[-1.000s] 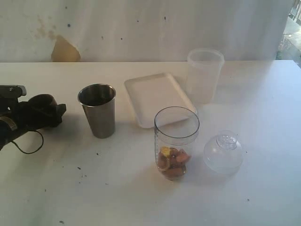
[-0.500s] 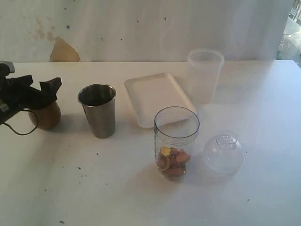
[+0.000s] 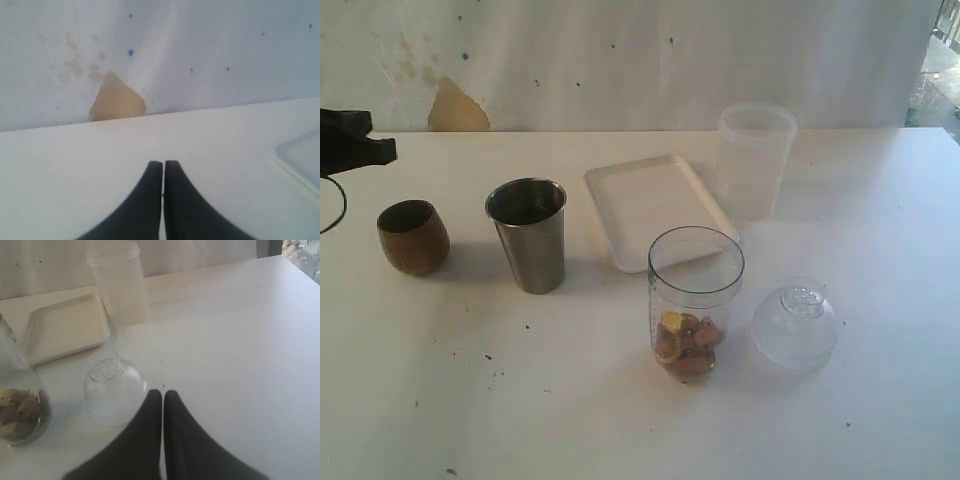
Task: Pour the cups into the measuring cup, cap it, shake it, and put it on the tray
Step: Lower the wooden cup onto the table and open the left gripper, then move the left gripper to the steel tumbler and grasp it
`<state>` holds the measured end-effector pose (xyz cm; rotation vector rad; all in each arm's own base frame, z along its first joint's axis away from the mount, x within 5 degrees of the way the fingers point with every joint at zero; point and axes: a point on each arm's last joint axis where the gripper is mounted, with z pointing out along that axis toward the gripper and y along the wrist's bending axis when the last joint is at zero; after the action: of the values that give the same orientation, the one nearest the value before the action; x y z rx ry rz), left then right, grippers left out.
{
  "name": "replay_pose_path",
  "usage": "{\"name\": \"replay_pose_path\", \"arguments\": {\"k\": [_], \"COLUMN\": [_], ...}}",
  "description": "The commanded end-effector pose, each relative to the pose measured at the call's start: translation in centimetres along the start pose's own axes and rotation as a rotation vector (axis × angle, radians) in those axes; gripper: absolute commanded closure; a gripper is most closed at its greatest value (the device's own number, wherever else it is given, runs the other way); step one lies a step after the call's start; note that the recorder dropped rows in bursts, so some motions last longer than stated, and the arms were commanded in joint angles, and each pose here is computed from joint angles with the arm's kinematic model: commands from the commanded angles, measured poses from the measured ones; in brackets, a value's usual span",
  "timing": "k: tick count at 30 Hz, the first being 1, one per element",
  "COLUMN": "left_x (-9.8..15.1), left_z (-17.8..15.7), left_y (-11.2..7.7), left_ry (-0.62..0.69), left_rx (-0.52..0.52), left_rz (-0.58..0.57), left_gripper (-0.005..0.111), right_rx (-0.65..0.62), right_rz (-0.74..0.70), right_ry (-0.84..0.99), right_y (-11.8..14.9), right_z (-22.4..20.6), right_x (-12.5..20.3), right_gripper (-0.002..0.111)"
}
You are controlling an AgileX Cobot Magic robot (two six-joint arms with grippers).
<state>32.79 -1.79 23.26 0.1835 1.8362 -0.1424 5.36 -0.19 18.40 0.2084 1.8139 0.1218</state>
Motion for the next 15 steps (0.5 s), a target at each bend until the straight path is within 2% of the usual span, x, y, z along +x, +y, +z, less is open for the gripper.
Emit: {"name": "replay_pose_path", "arguments": {"k": [1,4,7,12,14,15], "left_x": [-1.7,-2.5,-3.2,-2.6,-1.3,-0.1], "left_z": [-2.8,-5.0,-8.0,-12.0,-12.4,-12.7], "left_y": [0.3,-0.1,-0.7,-1.6,-2.3,-3.5], "left_ry": [0.081,0.03,-0.04,-0.118,-0.124,-0.138], "left_rx": [-0.076,-0.078,-0.079,-0.068,-0.007,0.111], "left_rz": [0.031,0.038,-0.012,-0.039,-0.055,-0.002], "left_gripper": [0.106,0.106,0.106,0.106,0.106,0.106], "right_rx": [0.004,0.004,0.004,0.004,0.004,0.004], "right_rz": [-0.015,-0.015,-0.015,-0.015,-0.015,-0.015], "right_ry": [-0.002,-0.002,-0.002,-0.002,-0.002,-0.002], "right_y": [-0.1,-0.1,-0.1,-0.1,-0.1,-0.1], "right_z": [0.0,0.0,0.0,0.0,0.0,0.0], "right_x": [0.1,0.1,0.1,0.1,0.1,0.1], "right_gripper": [0.107,0.107,0.107,0.107,0.107,0.107]}}
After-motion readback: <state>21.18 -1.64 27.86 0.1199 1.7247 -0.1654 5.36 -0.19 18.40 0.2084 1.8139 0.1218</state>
